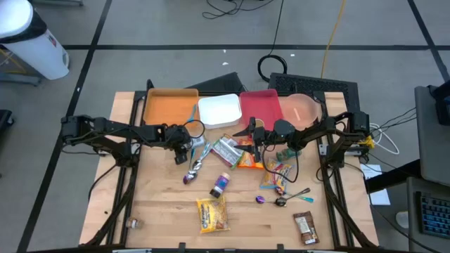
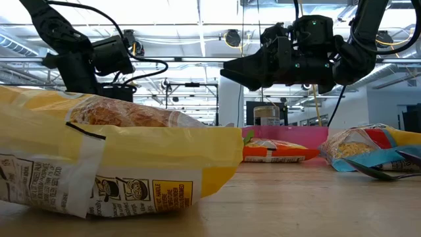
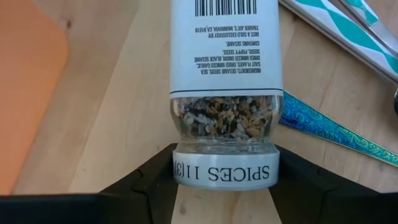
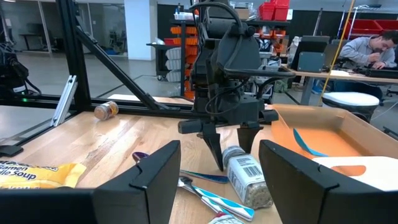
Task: Pick & Place Food Item
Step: Put the white seasoning bottle into the pink bin
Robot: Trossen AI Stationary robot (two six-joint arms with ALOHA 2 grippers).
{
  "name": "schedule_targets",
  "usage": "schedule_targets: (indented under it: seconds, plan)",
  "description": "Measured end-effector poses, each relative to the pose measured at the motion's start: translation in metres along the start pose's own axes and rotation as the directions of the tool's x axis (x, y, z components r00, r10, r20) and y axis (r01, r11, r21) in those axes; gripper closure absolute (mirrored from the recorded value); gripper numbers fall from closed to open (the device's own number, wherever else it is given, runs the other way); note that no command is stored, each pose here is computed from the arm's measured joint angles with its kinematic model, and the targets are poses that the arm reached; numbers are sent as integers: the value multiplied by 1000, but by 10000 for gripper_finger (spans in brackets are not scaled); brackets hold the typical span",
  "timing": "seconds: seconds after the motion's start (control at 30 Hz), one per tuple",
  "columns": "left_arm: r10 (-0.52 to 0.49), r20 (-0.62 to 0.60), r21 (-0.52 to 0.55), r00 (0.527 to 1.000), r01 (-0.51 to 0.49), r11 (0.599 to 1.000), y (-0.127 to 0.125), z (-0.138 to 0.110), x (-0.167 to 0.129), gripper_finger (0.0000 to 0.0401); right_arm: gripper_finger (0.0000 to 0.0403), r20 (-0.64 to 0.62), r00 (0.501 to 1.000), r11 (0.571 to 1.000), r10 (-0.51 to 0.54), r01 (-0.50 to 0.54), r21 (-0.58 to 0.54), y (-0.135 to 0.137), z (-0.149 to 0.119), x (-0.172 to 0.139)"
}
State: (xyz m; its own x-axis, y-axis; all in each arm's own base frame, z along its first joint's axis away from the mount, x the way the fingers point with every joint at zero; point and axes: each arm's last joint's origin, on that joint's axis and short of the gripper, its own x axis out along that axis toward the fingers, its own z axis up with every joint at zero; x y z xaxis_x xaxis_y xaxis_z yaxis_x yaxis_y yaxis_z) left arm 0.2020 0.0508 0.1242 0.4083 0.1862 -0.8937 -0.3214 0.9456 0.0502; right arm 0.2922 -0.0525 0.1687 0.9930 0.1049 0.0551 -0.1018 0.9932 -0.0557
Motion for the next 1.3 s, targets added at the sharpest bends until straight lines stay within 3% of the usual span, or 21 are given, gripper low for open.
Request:
schedule_targets:
  seconds: [0.2, 0.33, 0.87, 1.1, 1.3]
  plan:
    - [3, 6, 0, 1000, -3, 1000, 0, 1, 0, 164, 191, -2, 1000, 1000, 0, 0, 0, 0, 0, 0]
    - [4, 7, 0, 1000, -4, 1000, 0, 1, 0, 190, 191, -5, 1000, 1000, 0, 0, 1, 0, 0, 0]
    - [-19, 4, 0, 1000, 19, 1000, 0, 1, -1, 191, 191, -6, 1000, 1000, 0, 0, 0, 0, 0, 0]
    - [-29, -34, 7, 999, 29, 1000, 1, 3, -17, 191, 191, -6, 1000, 1000, 0, 0, 1, 0, -1, 0]
    - [-32, -37, 0, 999, 32, 999, -1, 19, -41, 191, 190, -7, 1000, 1000, 8, -8, 2, 1, -1, 0]
